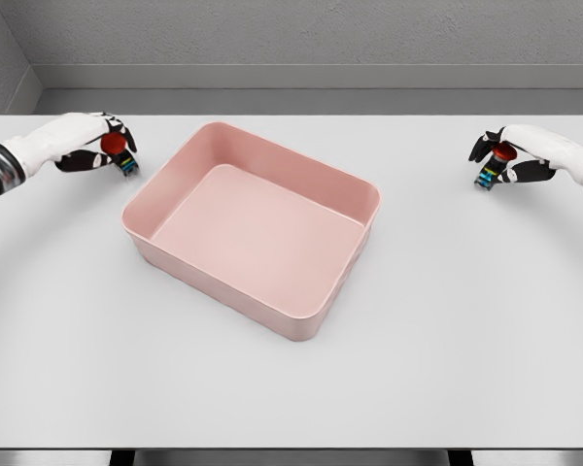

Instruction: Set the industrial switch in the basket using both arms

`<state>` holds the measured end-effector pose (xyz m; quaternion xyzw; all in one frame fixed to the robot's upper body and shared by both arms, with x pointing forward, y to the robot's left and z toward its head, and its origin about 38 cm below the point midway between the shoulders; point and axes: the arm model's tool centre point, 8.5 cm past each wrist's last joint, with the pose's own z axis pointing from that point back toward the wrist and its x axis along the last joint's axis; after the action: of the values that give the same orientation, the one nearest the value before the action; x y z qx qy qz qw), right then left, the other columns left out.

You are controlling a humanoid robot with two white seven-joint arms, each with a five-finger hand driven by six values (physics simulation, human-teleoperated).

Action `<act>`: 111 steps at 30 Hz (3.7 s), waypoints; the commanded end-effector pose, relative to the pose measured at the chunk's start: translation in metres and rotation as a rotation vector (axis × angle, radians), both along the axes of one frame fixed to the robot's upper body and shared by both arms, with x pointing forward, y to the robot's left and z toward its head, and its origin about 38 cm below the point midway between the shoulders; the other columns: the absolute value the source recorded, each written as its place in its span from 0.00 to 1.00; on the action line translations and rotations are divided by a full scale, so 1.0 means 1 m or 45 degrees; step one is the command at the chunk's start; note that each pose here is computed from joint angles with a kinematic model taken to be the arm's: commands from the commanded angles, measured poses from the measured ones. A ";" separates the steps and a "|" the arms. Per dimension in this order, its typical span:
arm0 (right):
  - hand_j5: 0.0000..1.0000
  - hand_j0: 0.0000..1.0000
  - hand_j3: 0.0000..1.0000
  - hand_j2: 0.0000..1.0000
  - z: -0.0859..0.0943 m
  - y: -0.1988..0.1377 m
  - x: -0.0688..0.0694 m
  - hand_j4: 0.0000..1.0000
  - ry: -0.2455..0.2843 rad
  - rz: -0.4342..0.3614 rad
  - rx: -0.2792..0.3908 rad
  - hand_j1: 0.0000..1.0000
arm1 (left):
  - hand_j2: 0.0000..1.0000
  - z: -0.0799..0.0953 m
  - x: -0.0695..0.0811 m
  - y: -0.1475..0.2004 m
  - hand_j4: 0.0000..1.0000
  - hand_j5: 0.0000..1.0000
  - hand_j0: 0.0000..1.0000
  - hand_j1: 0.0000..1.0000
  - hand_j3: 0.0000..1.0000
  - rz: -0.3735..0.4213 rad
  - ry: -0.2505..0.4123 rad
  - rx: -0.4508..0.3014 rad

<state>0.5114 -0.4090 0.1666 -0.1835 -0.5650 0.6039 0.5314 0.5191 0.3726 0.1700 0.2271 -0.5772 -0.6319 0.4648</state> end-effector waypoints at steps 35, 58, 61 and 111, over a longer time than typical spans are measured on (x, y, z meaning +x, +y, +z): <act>0.41 0.41 0.41 0.41 0.037 0.029 0.006 0.41 -0.109 0.148 -0.074 0.41 | 0.47 0.065 0.014 -0.041 0.47 0.47 0.47 0.47 0.47 -0.141 -0.176 -0.098; 0.39 0.39 0.39 0.39 0.063 0.069 0.005 0.39 -0.190 0.310 -0.080 0.39 | 0.46 0.107 -0.011 -0.156 0.46 0.46 0.46 0.46 0.46 -0.537 -0.349 -0.176; 0.38 0.38 0.38 0.38 0.069 0.071 0.005 0.38 -0.208 0.322 -0.084 0.38 | 0.46 0.108 -0.022 -0.168 0.46 0.46 0.46 0.46 0.46 -0.605 -0.359 -0.162; 0.38 0.38 0.38 0.38 0.105 0.203 -0.029 0.38 -0.415 0.799 -0.149 0.38 | 1.00 0.088 -0.058 -0.015 1.00 1.00 1.00 1.00 1.00 -0.277 -0.228 -0.148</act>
<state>0.4834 -0.2163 0.2739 -0.1353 -0.6321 0.7318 0.2157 0.4613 0.3546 0.2564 0.1903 -0.6724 -0.6236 0.3504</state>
